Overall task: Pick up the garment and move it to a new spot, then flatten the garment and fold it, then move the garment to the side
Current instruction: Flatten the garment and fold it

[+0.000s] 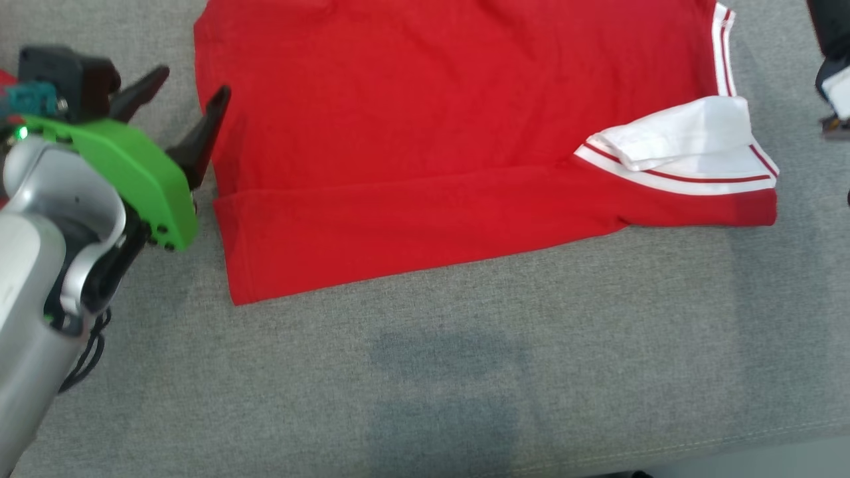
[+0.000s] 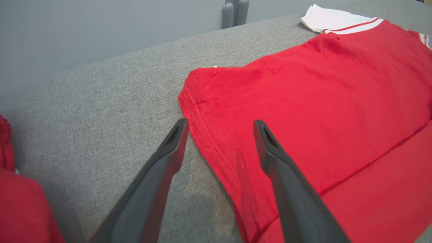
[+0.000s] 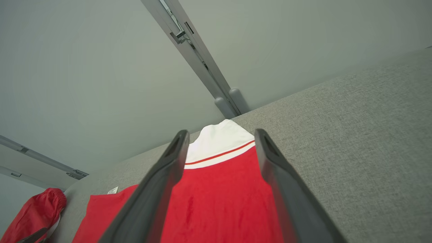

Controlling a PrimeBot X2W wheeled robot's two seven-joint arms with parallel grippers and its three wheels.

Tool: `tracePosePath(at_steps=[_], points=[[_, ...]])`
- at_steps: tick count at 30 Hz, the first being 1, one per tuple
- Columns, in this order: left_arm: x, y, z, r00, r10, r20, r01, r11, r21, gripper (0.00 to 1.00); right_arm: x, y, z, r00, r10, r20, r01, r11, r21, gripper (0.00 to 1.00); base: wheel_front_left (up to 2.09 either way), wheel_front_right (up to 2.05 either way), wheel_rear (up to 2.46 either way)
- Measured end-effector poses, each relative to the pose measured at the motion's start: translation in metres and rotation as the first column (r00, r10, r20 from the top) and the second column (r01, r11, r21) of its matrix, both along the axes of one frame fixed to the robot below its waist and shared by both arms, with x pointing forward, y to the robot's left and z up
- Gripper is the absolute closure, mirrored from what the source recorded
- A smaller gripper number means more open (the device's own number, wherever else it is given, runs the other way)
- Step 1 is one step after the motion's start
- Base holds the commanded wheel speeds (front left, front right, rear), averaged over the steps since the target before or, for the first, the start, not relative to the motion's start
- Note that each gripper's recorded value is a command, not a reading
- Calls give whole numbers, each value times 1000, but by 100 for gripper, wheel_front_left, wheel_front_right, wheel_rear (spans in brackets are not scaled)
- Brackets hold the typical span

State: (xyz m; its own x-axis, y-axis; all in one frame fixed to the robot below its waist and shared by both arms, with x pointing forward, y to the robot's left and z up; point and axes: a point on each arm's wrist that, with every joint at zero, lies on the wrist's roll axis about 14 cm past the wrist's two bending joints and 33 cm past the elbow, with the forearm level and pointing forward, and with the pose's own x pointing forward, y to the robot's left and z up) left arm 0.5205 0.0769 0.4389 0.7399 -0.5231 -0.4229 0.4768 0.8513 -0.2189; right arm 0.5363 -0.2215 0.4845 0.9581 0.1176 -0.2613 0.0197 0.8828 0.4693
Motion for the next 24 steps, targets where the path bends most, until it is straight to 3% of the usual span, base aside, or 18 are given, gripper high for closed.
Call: tracePosePath(at_steps=[5,11,24], points=[[26,-7,-9,1000,21,-16,-21,1000,-13,0,29,21,2,998,66,22,-65,997,-36,0,0,0,0],[40,2,-45,993,69,-94,-68,998,16,0,44,47,-30,990,133,-48,-135,989,-56,0,0,0,0],[58,-18,-63,990,64,-124,-65,998,-4,0,46,48,-76,979,126,-162,-138,989,-59,0,0,0,0]])
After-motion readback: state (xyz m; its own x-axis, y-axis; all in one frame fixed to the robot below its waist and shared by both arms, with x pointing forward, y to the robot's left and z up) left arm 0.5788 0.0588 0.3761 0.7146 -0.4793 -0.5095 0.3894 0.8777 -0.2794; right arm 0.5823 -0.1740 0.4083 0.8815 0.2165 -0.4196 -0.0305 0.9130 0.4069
